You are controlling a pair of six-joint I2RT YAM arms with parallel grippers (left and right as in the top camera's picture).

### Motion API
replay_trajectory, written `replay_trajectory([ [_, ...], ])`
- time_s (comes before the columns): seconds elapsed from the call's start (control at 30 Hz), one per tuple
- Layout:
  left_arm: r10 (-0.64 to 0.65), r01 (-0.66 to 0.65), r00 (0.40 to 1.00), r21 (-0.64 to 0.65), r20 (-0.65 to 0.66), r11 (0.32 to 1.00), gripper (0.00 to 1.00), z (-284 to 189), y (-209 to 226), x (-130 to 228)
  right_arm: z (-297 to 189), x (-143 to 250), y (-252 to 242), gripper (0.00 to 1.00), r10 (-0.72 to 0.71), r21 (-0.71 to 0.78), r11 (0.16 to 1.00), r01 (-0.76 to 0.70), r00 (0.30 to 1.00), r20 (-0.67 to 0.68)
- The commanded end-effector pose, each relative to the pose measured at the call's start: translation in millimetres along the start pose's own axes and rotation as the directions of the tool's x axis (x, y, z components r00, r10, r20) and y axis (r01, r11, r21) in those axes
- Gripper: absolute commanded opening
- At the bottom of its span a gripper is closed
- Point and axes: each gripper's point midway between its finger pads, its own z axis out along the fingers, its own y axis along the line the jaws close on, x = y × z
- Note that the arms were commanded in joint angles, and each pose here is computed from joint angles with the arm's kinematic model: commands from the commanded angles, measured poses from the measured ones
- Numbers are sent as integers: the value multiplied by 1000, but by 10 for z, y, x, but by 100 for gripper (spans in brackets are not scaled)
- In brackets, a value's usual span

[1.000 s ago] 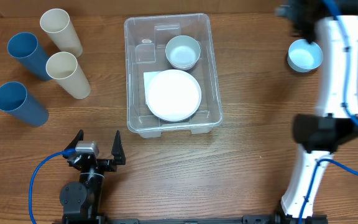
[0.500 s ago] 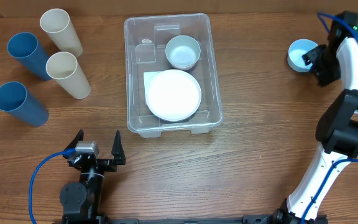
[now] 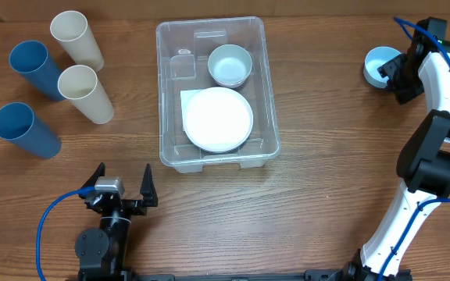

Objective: Pack container
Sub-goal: 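Move the right gripper to the light-blue bowl and grasp its rim, then carry the light-blue bowl over the bin and stack it on the bowls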

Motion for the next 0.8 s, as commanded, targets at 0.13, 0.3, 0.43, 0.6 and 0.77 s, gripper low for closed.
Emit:
replay_trajectory([
  [0.13, 22, -22, 1000, 3, 4, 1000, 100, -3, 1, 1, 320, 122, -68, 57, -26, 26, 999, 28, 998, -53],
  [0.3, 22, -22, 1000, 3, 4, 1000, 100, -3, 1, 1, 414, 182, -110, 15, -25, 42, 999, 28, 997, -78],
  [0.43, 22, -22, 1000, 3, 3, 1000, 100, -3, 2, 2, 366, 216, -143, 4, -24, 59, 998, 30, 995, -97],
  [0.6, 22, -22, 1000, 3, 4, 1000, 100, -3, 1, 1, 4, 215, -56, 4, -40, 63, 997, 47, 993, -107],
  [0.77, 22, -22, 1000, 3, 4, 1000, 100, -3, 1, 1, -1031, 161, 551, 4, -178, -93, 979, 180, 983, 34],
])
